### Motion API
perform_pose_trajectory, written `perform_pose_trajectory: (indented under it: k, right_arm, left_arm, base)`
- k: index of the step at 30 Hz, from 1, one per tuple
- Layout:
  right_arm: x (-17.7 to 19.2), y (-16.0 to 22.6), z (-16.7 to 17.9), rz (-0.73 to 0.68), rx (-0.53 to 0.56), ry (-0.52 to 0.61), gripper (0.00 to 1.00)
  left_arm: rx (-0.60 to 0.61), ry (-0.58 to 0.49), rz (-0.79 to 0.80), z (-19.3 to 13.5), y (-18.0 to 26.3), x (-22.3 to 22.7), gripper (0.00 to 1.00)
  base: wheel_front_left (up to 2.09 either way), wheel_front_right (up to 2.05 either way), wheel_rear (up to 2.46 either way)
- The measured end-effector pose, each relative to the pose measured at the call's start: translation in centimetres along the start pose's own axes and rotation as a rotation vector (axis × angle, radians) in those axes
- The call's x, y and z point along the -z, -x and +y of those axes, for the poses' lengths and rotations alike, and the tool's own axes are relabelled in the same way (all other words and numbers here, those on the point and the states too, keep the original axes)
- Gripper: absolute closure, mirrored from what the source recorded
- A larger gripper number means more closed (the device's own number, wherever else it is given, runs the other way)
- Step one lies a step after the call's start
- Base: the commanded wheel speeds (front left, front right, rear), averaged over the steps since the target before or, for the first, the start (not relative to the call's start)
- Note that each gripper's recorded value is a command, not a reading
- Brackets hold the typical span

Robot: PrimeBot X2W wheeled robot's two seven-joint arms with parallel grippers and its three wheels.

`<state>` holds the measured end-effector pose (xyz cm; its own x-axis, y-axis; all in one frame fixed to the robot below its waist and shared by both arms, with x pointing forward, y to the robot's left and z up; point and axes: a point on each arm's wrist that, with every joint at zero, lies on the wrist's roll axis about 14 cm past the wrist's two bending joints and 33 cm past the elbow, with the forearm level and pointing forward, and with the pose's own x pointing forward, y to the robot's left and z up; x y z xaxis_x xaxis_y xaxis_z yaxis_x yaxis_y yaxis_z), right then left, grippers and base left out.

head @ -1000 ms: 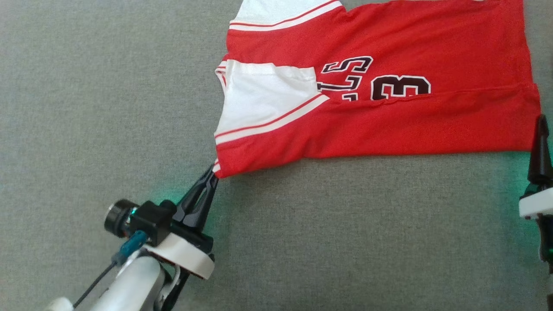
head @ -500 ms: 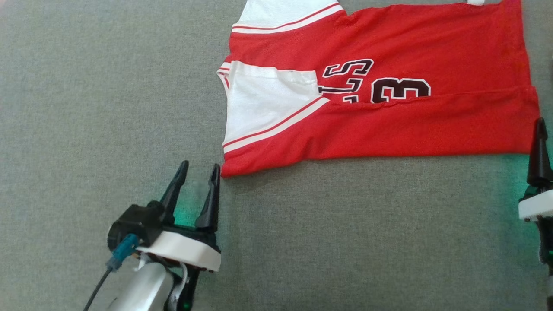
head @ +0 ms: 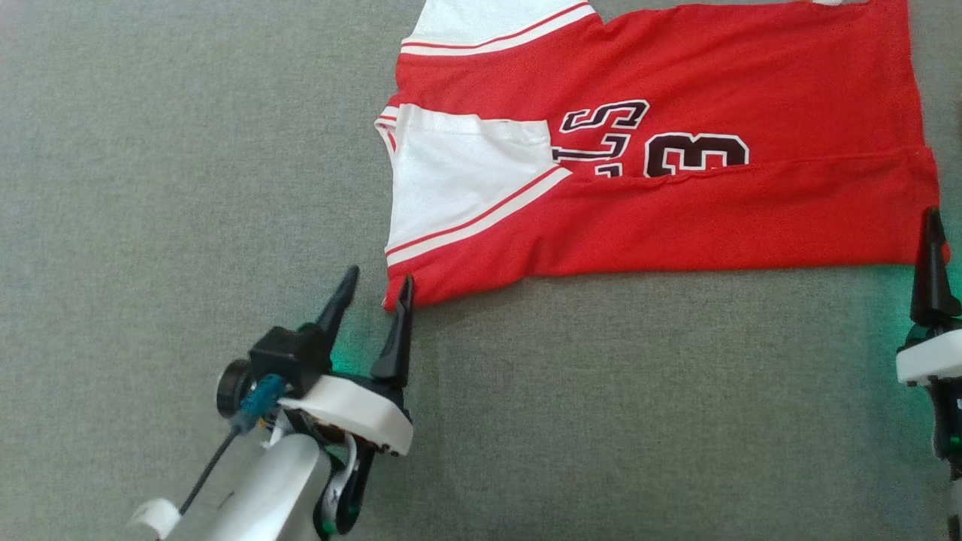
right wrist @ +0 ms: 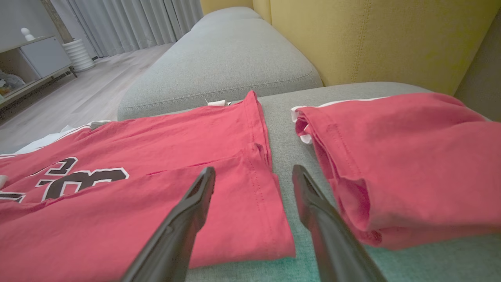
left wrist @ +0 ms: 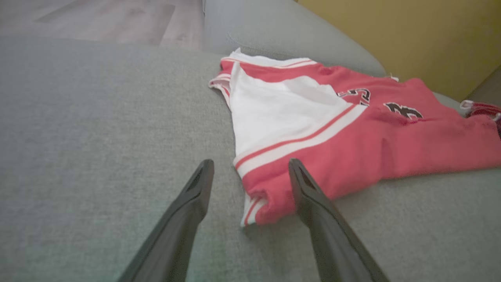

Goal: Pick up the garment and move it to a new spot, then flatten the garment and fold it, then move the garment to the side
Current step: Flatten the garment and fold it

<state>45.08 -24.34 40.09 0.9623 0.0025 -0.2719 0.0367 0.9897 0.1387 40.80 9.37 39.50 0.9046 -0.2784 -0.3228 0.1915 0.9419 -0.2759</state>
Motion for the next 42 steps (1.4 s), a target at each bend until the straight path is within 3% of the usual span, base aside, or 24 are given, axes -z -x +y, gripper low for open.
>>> perform_pose_trajectory:
  k: [9, 10, 12, 13, 22, 30, 31, 32, 33, 42]
  right_arm:
    - [-0.1, 0.0, 0.1, -0.002, -0.003, 0.000, 0.00]
    - [-0.1, 0.0, 0.2, -0.002, -0.005, 0.000, 0.00]
    - [0.0, -0.1, 0.4, 0.003, -0.011, 0.001, 0.00]
    - [0.1, -0.1, 0.5, 0.010, -0.013, 0.001, 0.00]
    - [1.2, -0.1, -0.1, 0.096, -0.003, 0.017, 0.00]
    - [4.7, 0.1, -2.0, 0.318, 0.059, 0.023, 0.00]
    - [4.7, -0.2, -1.8, 0.330, 0.052, 0.023, 0.23]
    - [4.6, -0.6, -1.5, 0.342, 0.045, 0.021, 0.56]
    - [4.5, -0.9, -1.3, 0.356, 0.038, 0.017, 1.00]
    - [4.4, 0.4, -0.7, 0.439, -0.029, 0.051, 1.00]
  left_arm:
    - [0.035, -0.011, 0.173, -1.1, 1.0, 3.8, 0.00]
    - [0.034, -0.012, 0.175, -1.1, 1.1, 3.8, 0.21]
    - [0.052, -0.013, 0.195, -1.3, 1.2, 4.2, 0.90]
    - [0.064, -0.012, 0.205, -1.5, 1.3, 4.4, 1.00]
    - [0.079, -0.025, 0.150, -1.8, 1.6, 3.4, 1.00]
    - [0.072, -0.079, 0.081, -1.0, 1.2, 1.7, 1.00]
    - [0.073, -0.081, 0.075, -0.9, 1.1, 1.5, 1.00]
    - [0.073, -0.083, 0.072, -0.9, 1.1, 1.4, 1.00]
    - [0.073, -0.089, 0.069, -0.8, 1.1, 1.3, 1.00]
    - [0.047, -0.126, 0.009, -0.1, 1.9, -0.7, 1.00]
  base:
    - [0.00, 0.00, 0.00]
    - [0.00, 0.00, 0.00]
    - [0.00, 0.00, 0.00]
    - [0.00, 0.00, 0.00]
    - [0.00, 0.00, 0.00]
    - [0.00, 0.00, 0.00]
    - [0.00, 0.00, 0.00]
    - [0.00, 0.00, 0.00]
    - [0.00, 0.00, 0.00]
    - [0.00, 0.00, 0.00]
